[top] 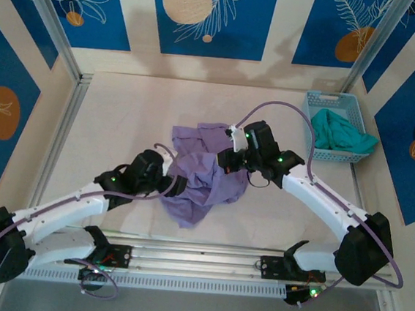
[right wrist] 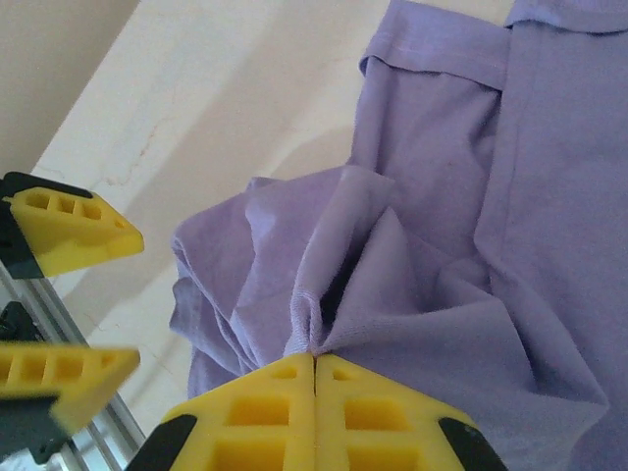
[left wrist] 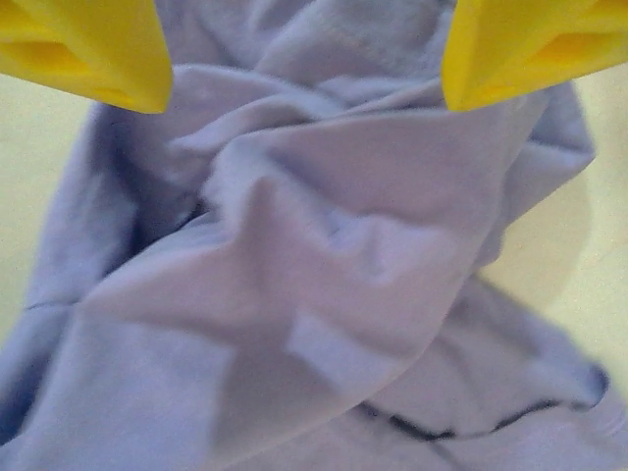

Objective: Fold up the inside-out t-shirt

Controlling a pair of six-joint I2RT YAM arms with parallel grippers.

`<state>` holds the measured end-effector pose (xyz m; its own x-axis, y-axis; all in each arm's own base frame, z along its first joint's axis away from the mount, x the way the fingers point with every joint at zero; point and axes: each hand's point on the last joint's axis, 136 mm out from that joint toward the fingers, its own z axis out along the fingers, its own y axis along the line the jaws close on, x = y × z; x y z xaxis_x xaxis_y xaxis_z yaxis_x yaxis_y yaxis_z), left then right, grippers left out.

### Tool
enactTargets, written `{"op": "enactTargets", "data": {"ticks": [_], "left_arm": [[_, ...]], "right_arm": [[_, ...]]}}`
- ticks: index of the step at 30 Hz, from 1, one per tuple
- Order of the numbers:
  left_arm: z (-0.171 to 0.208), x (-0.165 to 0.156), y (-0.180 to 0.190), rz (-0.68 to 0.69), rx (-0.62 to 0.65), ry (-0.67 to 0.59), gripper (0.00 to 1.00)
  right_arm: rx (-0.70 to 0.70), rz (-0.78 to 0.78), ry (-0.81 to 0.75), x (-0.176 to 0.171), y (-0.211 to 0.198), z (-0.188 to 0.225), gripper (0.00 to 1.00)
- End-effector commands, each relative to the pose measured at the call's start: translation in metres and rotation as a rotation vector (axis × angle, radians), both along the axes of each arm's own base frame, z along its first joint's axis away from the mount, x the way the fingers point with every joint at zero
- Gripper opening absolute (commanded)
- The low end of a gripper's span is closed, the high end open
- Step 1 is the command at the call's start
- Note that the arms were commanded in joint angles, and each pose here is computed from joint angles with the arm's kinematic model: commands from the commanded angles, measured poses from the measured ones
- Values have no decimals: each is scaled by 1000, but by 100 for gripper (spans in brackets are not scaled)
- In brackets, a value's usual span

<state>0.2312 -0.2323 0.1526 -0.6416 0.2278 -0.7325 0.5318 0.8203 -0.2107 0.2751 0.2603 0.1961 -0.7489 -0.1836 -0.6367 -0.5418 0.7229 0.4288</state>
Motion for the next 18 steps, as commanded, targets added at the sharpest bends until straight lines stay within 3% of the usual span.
{"op": "enactTargets", "data": {"ticks": [1, 5, 8, 11, 15, 16, 18], "left_arm": [[6, 7, -22, -83, 69, -77, 77], [-13, 23, -46, -150, 134, -83, 80], [-24, 39, -65, -170, 139, -90, 75], [-30, 54, -81, -174, 108, -43, 52], [0, 46, -110, -246, -101, 40, 7], [7, 41, -115, -259, -153, 68, 0], [23, 30, -122, -273, -253, 132, 0]], "right_arm": [[54, 19, -13, -4, 6, 16, 0], [47, 12, -21, -6, 0, 19, 0], [38, -9, -30, -7, -9, 21, 0], [33, -47, -34, -5, -22, 22, 0], [-68, -239, -6, 13, -57, 5, 0], [-115, -304, 2, 20, -69, 0, 0], [-201, -397, 0, 29, -88, -4, 4]]}}
